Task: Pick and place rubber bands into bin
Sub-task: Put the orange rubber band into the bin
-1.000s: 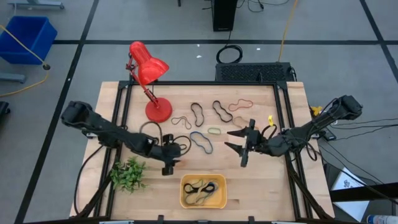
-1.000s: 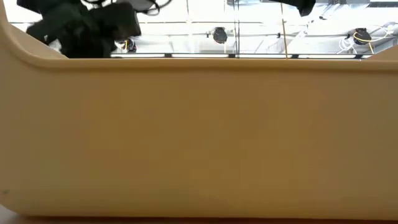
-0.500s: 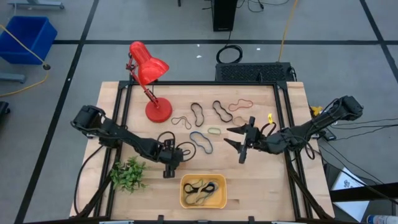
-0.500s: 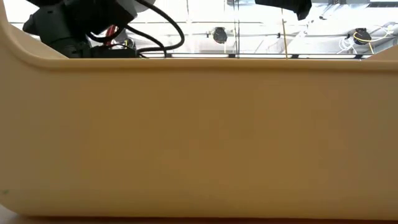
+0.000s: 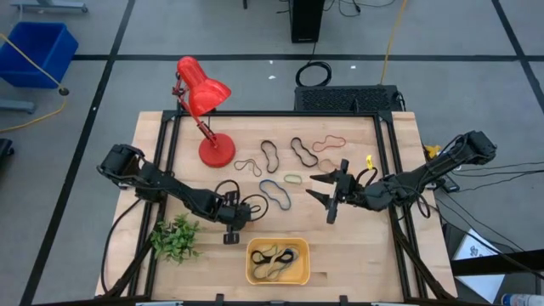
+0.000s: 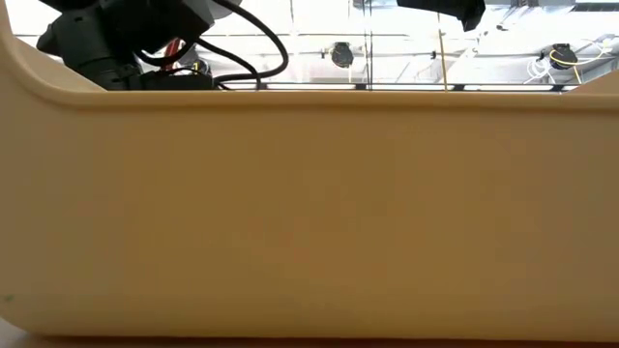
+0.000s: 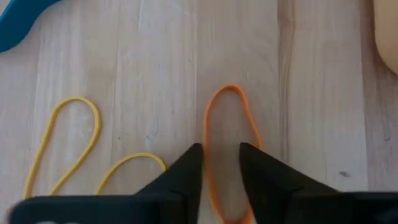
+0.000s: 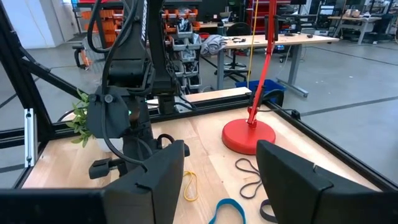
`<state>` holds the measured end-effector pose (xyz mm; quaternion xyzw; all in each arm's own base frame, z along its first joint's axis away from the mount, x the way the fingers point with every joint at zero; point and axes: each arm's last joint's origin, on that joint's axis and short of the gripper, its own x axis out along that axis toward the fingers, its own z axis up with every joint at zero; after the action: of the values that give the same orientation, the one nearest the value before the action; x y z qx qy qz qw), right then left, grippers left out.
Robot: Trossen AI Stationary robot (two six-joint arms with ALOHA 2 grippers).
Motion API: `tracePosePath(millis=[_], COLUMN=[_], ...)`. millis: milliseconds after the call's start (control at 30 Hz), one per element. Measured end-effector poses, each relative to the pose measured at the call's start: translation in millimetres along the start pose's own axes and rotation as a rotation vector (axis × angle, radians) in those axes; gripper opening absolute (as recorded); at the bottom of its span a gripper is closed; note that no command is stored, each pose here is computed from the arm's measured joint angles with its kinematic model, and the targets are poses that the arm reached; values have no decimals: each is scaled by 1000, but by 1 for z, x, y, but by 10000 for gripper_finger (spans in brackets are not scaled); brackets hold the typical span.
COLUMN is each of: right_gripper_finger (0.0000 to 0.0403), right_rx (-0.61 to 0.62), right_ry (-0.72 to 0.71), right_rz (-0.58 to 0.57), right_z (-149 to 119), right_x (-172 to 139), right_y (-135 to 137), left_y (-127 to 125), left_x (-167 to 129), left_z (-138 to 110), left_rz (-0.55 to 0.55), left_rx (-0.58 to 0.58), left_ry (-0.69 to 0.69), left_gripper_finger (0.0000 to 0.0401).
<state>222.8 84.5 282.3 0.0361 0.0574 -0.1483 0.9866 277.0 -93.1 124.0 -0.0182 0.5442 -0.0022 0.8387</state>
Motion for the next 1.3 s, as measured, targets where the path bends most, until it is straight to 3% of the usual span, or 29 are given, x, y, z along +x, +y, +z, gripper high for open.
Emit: tracePosePath(millis=[200,433,600,800,1167,1300], right_gripper_finger=[198,196,196,195,198,197], right_rx=[-1,-2,-3,-8,-11,-11], right_ry=[2,2,3,9,12,13], right_rz=[1,4,4,3,3,3], right_z=[0,0,0,-1,-1,-1], right_x=[0,0,0,0,0,0], right_y=[0,0,0,0,0,0], left_y=[0,0,3,7,9,0], left_x=[0,0,-19,-68,-161,-180], left_z=[0,2,2,10,31,41], left_rz=[18,13,1,-24,-228,-243], left_rx=[-9,-19,-50,-73,-119,-43], left_ry=[-8,-26,-52,-207,-755,-820], left_gripper_finger=[12,5,4,3,2,1])
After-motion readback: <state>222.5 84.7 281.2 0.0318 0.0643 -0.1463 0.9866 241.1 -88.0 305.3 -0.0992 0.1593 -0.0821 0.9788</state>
